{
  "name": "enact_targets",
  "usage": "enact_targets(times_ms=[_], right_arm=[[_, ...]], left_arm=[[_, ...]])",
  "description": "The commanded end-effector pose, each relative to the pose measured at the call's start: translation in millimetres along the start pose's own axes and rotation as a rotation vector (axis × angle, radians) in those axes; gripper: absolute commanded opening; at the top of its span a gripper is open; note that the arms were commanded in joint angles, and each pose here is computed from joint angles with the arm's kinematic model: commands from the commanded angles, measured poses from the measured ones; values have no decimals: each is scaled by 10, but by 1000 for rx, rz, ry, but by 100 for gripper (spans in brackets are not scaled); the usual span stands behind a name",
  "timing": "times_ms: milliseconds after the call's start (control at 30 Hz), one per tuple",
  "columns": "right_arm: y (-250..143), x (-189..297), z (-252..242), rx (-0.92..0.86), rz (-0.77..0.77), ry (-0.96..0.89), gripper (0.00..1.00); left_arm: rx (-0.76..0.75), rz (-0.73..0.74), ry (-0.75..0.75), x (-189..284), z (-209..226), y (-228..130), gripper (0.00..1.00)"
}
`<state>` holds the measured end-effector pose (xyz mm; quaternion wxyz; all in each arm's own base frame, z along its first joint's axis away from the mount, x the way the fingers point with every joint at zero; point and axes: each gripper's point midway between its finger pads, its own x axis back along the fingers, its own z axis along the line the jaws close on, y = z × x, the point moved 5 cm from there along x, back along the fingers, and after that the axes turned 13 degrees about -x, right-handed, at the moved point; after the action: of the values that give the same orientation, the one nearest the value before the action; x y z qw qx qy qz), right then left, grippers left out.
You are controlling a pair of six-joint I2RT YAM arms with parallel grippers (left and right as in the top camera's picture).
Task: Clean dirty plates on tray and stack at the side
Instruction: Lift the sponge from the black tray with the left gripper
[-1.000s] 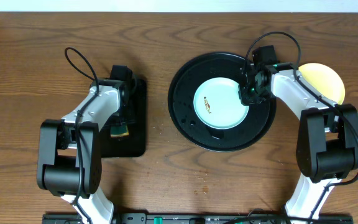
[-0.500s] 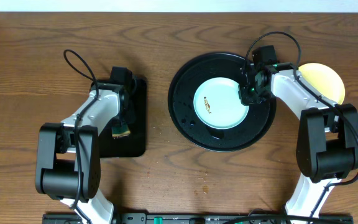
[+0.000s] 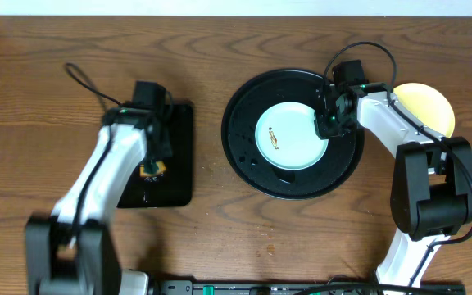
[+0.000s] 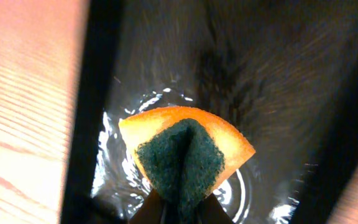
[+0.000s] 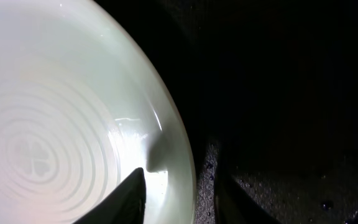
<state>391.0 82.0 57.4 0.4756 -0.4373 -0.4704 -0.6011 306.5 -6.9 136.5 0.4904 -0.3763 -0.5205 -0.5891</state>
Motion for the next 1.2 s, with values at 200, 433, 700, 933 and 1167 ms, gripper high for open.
enact_targets(times_ms=[200,433,700,933,1167], right_arm=[[-35,-21,13,1,11,3,57],[-36,-21,13,1,11,3,64],[-35,-21,13,1,11,3,66],[-35,-21,13,1,11,3,70],[-30,-21,14,1,8,4,72]], left_arm=[[76,-289,-35,646,130,216,7],[55,-333,-36,602,103,352,7],[56,-335,-37,598,101,359,8],[52,-330,-51,596,83,351,8],[-69,-333,-128,614,-48,344,7]])
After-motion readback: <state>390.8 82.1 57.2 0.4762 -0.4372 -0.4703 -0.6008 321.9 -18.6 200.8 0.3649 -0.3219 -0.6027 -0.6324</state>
